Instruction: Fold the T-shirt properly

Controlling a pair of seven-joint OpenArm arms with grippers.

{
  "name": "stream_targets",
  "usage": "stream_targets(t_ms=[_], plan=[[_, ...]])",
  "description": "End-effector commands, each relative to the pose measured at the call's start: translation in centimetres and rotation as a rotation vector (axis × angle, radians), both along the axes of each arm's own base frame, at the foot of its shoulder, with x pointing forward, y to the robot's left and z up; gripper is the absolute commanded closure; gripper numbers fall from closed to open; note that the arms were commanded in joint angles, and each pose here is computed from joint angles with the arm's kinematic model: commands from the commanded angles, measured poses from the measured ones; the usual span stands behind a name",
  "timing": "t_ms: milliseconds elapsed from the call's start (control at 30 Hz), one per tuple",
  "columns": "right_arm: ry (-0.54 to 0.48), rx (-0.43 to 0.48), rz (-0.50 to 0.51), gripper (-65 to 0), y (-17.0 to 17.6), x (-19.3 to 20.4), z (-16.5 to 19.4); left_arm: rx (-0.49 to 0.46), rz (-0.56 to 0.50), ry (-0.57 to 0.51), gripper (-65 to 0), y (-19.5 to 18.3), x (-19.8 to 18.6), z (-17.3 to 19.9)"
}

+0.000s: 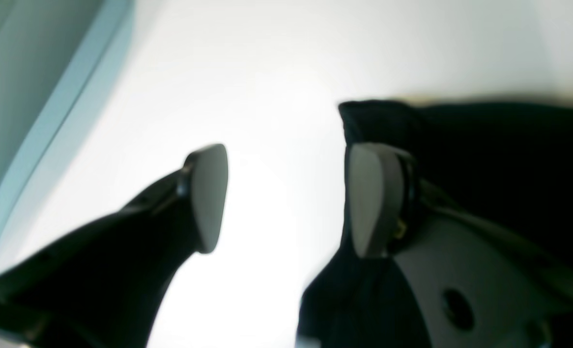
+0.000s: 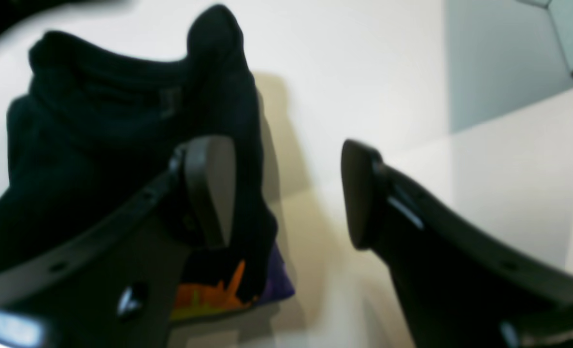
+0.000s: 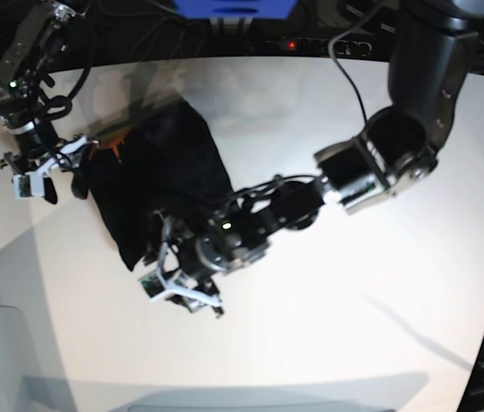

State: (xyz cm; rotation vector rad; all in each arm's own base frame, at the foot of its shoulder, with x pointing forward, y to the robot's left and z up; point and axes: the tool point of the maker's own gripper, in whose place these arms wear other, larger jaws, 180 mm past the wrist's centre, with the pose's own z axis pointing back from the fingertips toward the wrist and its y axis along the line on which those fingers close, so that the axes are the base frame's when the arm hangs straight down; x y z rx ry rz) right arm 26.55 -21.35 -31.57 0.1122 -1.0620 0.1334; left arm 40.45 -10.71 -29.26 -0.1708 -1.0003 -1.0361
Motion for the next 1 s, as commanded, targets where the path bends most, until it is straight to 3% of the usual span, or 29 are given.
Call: stream_targets(t_ms=[0, 233, 400, 533, 600, 733, 967], plan=[[-0.055, -0.008, 0.019, -35.8, 0.0, 0.6, 1.4, -0.048, 0.033, -0.037, -38.5, 0.9, 0.9, 1.9], [-0.008, 0.077, -0.008, -35.8, -0.9, 3.2, -1.5, -0.282, 0.454, 0.118, -38.5, 14.1, -1.1, -0.2], [0.043, 0.114, -0.021, -35.8, -1.3, 3.3, -3.6, -0.403, 0.769, 0.143, -38.5, 23.7, -4.9, -1.1], [0.083, 0.121, -0.019, -35.8, -0.9, 1.7, -4.8, -0.479, 0.983, 0.159, -38.5, 28.8, -7.8, -2.4], [0.113, 0.128, 0.002, -35.6, -0.1, 0.8, -5.7, -0.506, 1.048, 0.183, -38.4, 29.7, -8.9, -3.3], [0.163, 0.133, 0.010, -35.6, 0.4, -1.0, -7.1, -0.563, 1.069, 0.233, -38.4, 28.0, -9.7, -4.3], [0.121, 0.102, -0.046, -35.6, -1.6, -1.4, -5.5, -0.702, 0.923, 0.276, -38.9, 19.6, -9.4, -2.0]])
